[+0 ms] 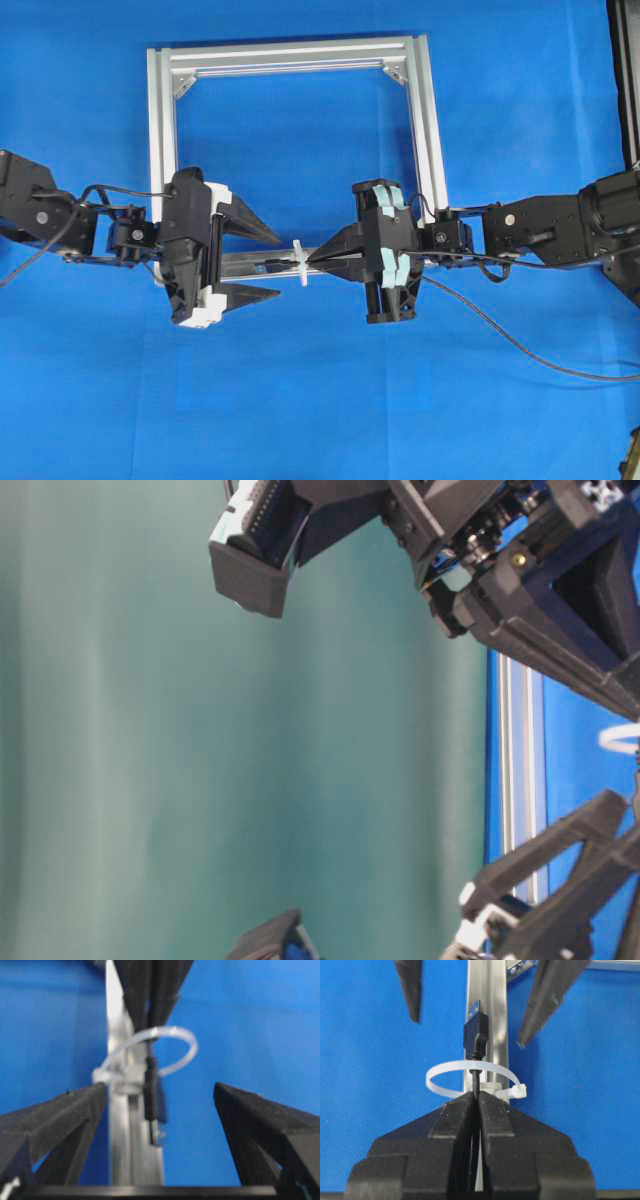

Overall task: Insert the wire through the string loop located in the center.
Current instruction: 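Close the left gripper on the USB plug past the loop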

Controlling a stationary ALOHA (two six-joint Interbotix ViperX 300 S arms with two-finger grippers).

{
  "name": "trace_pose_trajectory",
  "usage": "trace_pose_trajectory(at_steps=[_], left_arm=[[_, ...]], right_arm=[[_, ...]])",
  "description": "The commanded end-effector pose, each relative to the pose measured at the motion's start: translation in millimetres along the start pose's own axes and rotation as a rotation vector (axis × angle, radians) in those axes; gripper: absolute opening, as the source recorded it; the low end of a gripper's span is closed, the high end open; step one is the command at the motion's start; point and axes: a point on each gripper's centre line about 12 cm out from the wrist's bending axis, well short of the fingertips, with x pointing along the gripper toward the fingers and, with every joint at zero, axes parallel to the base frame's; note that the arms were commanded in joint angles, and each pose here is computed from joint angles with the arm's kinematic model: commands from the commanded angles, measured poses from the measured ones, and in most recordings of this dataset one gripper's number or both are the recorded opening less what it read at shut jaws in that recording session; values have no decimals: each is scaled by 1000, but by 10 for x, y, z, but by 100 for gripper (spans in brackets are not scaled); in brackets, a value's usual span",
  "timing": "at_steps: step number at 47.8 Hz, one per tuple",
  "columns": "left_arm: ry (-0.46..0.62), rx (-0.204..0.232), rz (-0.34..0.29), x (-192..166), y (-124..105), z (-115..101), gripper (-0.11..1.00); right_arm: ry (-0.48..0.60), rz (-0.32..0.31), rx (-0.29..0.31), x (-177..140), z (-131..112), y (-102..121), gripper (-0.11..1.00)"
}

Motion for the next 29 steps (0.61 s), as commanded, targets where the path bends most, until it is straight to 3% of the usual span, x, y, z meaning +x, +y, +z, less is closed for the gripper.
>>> trace_pose_trajectory(at_steps=[1, 29], left_arm=[[-22, -10, 11, 22, 40, 69, 91], [-14, -16, 20, 27, 76, 57, 91]], right_arm=[[-37, 2, 0, -14, 108, 1, -2], [-35, 3, -1, -16, 101, 6, -2]])
